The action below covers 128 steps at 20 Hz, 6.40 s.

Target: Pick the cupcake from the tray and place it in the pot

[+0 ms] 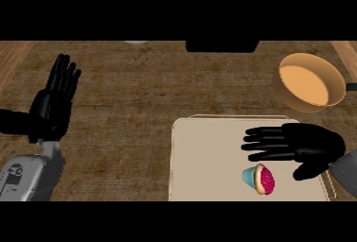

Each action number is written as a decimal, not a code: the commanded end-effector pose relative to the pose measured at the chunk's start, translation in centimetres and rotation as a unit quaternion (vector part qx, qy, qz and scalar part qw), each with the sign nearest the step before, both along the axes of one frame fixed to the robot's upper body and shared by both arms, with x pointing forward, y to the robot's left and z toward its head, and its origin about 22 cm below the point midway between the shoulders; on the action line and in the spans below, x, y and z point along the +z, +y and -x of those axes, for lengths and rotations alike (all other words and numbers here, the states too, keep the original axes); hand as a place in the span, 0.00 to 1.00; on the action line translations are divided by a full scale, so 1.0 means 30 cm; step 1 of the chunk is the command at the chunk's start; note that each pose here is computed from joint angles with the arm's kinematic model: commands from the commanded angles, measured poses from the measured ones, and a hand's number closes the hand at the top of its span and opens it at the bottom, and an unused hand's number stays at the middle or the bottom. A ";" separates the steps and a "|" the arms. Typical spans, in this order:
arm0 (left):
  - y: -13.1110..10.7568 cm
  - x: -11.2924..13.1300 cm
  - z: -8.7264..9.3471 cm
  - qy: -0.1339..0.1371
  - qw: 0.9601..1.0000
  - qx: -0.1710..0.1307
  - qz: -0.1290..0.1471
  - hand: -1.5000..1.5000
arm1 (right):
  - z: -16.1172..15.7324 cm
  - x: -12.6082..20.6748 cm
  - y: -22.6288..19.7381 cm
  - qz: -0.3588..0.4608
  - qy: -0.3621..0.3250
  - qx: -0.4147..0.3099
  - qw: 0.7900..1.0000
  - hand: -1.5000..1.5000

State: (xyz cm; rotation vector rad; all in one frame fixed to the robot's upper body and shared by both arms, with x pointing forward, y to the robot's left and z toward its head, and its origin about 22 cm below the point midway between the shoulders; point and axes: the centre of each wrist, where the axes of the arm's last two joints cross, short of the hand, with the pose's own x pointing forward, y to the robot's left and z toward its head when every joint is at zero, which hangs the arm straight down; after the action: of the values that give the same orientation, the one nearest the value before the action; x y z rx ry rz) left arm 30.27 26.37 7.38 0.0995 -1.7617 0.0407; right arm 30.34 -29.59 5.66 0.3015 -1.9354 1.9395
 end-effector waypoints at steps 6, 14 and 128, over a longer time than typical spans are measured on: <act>-0.001 0.041 -0.010 -0.004 1.000 0.010 -0.001 0.50 | 0.013 -0.015 0.038 -0.051 0.001 0.079 0.996 0.00; 0.047 0.026 -0.016 0.006 1.000 0.006 -0.001 0.50 | 0.009 -0.110 0.099 -0.017 -0.019 0.037 0.999 0.00; 0.009 0.002 -0.009 0.001 1.000 0.003 -0.001 0.50 | -0.337 0.291 -0.436 -0.342 0.064 -0.716 0.605 0.00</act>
State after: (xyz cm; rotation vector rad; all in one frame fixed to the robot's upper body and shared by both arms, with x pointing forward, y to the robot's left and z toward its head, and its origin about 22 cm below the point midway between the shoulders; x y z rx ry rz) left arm 30.55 26.61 7.98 0.1000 -1.7649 0.0446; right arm 40.81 -41.27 13.53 -0.7986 -1.6267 0.2658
